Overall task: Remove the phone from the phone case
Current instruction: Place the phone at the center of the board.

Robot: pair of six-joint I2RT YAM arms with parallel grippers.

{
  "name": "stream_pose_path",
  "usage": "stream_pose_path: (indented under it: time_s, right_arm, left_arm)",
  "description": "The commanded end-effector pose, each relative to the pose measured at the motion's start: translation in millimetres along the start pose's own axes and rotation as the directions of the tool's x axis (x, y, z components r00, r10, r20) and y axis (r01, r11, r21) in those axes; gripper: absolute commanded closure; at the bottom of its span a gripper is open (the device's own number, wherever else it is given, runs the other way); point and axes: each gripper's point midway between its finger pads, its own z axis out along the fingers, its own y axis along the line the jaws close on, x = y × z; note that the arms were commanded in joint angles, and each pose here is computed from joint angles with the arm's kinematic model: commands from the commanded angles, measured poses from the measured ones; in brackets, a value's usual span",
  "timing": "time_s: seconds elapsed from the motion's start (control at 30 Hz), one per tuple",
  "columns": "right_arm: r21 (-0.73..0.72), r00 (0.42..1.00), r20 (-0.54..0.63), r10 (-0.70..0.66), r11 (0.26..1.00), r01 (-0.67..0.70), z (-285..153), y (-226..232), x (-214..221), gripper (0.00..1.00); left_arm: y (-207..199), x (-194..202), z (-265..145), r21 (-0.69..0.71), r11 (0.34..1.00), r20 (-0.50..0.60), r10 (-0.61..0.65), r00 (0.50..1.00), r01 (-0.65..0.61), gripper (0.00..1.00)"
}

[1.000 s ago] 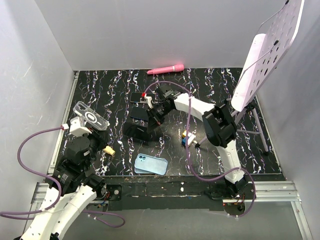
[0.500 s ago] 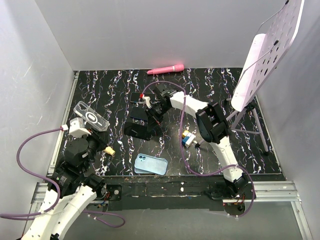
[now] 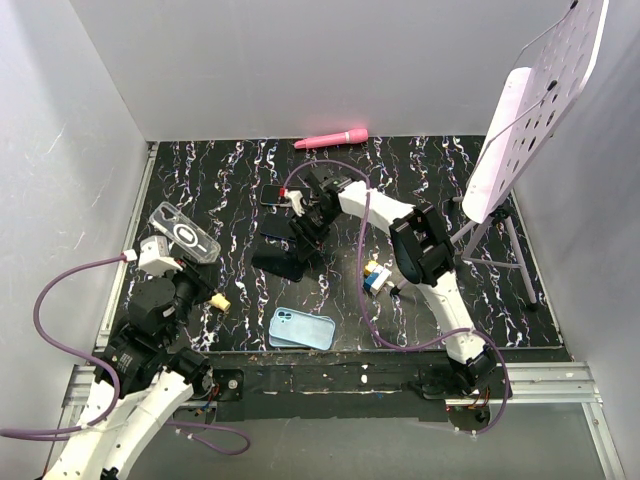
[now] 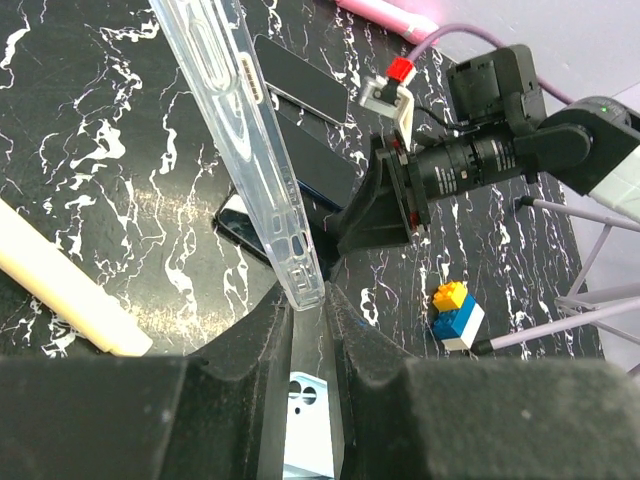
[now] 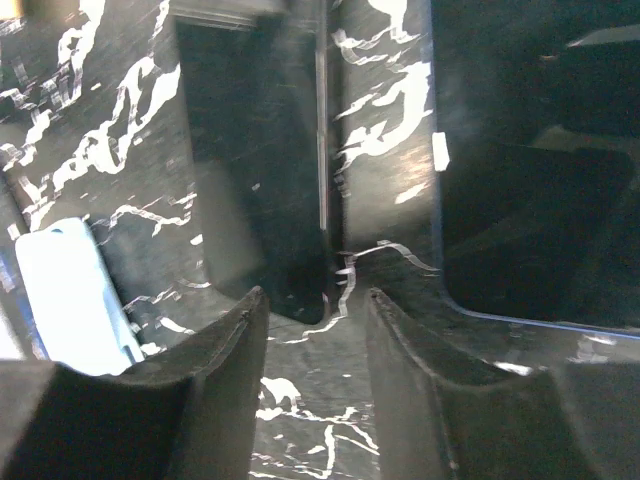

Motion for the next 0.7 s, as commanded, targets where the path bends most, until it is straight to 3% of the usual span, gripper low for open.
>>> stream_pose_path:
  time_s: [0.0, 0.13, 0.23, 0.33, 0.43, 0.53, 0.67]
  right_arm:
    - [0.173, 0.998, 0.019, -0.054, 0.984, 0.049, -22.1, -19.6, -29.7, 0.44]
    - [0.371, 0.994, 0.089, 0.056, 0.924, -0.086, -79.9, -9.0, -55.1, 0.3]
    - [0.359, 0.951, 0.242, 0.191, 0.893, -0.271, -108.5, 27.1, -49.8, 0.26]
    - [0.167, 0.866, 0.356, 0.352, 0.887, -0.43, -115.6, 73.0, -40.0, 0.29]
    - [-0.137, 0.736, 0.391, 0.553, 0.825, -0.548, -115.8, 120.2, -43.3, 0.31]
    - [-0.473, 0.641, 0.385, 0.664, 0.738, -0.48, -134.8, 173.4, -69.7, 0.34]
    - [-0.599, 0.581, 0.353, 0.733, 0.654, -0.461, -140.6, 203.1, -85.9, 0.35]
  left_arm:
    - [-12.1, -4.7, -1.5, 0.057, 0.998, 0.007, -0.006, 1.0, 0.005, 1.0]
    - [-21.3, 3.1, 1.9, 0.115, 0.993, -0.009, -0.035, 0.999, 0.036, 1.0]
    - [-37.8, 9.5, 5.0, 0.239, 0.967, 0.009, -0.094, 0.996, 0.089, 1.0]
    - [-52.4, 10.4, 4.4, 0.357, 0.923, 0.037, -0.166, 0.985, 0.142, 1.0]
    - [-58.7, 10.9, 4.1, 0.425, 0.893, 0.065, -0.193, 0.979, 0.148, 1.0]
    - [-62.4, 16.9, 5.8, 0.453, 0.879, 0.053, -0.191, 0.98, 0.146, 1.0]
    - [-69.3, 25.9, 7.0, 0.48, 0.862, 0.003, -0.186, 0.982, 0.162, 1.0]
